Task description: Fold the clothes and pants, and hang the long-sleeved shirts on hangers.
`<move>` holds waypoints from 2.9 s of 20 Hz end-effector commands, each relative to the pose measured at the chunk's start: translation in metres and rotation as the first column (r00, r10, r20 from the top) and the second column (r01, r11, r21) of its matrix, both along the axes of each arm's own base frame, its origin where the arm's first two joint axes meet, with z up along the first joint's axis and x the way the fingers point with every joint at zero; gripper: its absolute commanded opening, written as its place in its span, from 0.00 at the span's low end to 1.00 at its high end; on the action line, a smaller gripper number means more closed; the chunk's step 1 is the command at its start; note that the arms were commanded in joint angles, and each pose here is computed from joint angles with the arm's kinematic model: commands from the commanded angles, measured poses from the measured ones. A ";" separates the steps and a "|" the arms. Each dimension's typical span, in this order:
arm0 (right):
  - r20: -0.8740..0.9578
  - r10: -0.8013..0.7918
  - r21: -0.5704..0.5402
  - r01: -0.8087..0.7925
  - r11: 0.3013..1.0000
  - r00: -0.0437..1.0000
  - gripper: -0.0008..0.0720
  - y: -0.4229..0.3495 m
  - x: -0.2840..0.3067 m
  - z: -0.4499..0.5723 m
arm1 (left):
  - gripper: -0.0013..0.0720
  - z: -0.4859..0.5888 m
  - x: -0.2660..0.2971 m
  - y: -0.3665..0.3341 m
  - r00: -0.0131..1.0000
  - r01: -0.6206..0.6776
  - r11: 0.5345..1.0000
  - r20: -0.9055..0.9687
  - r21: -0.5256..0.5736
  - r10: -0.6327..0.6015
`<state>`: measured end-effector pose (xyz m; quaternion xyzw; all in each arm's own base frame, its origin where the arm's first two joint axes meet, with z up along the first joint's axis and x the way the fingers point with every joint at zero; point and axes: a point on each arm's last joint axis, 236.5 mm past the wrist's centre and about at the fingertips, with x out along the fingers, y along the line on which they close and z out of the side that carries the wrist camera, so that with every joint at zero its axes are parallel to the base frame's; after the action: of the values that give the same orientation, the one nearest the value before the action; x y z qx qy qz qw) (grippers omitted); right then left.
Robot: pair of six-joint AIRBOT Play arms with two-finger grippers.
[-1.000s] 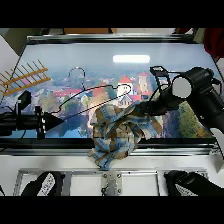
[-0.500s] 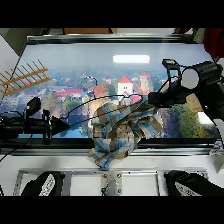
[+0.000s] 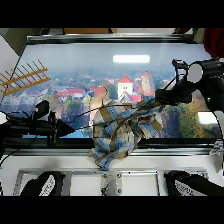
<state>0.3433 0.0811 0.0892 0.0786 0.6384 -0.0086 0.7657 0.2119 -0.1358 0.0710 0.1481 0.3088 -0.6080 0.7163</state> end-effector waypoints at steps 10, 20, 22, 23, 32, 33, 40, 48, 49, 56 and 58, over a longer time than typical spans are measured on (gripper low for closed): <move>0.035 0.025 0.070 -0.028 0.997 0.999 0.04 0.013 -0.010 0.020 | 0.03 -0.038 0.042 -0.035 0.999 -0.052 0.998 -0.014 0.038 0.052; 0.083 0.207 0.042 -0.211 0.977 0.975 0.04 0.042 -0.026 0.059 | 0.03 -0.050 0.061 -0.059 0.998 -0.047 0.997 -0.034 -0.061 0.045; 0.103 0.241 0.045 -0.247 0.968 0.965 0.04 0.055 -0.028 0.065 | 0.03 -0.050 0.062 -0.059 0.999 -0.047 0.997 -0.024 -0.057 0.046; 0.113 0.258 0.047 -0.264 0.963 0.960 0.04 0.063 -0.029 0.067 | 0.03 -0.050 0.062 -0.059 0.999 -0.045 0.997 -0.022 -0.057 0.044; 0.193 0.449 0.064 -0.468 0.881 0.872 0.04 0.154 -0.036 0.057 | 0.03 -0.049 0.058 -0.060 1.000 -0.008 0.998 -0.002 -0.062 0.008; 0.192 0.462 0.060 -0.480 0.875 0.866 0.04 0.158 -0.034 0.053 | 0.03 -0.047 0.056 -0.060 1.000 0.002 0.998 0.009 -0.062 -0.002; 0.308 0.506 0.084 -0.553 0.829 0.806 0.04 0.212 -0.026 0.060 | 0.03 -0.040 0.052 -0.060 0.999 0.027 0.998 0.043 -0.058 -0.024; 0.308 0.576 0.138 -0.635 0.760 0.757 0.04 0.245 -0.054 0.063 | 0.03 -0.040 0.053 -0.059 0.999 0.023 0.998 0.046 -0.056 -0.020; 0.309 0.576 0.137 -0.634 0.761 0.757 0.04 0.245 -0.054 0.063 | 0.03 -0.040 0.052 -0.060 0.999 0.024 0.998 0.044 -0.057 -0.022; 0.273 0.588 0.134 -0.636 0.760 0.761 0.90 0.239 -0.060 0.059 | 0.03 -0.040 0.052 -0.060 0.999 0.024 0.998 0.044 -0.057 -0.022; 0.251 0.604 0.127 -0.644 0.754 0.757 0.93 0.235 -0.064 0.057 | 0.03 -0.040 0.052 -0.060 0.999 0.024 0.998 0.044 -0.057 -0.022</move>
<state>0.2851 0.3213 0.1488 -0.0495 0.5354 0.3225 0.7791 0.2645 -0.1953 0.0308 0.1444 0.2736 -0.6212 0.7200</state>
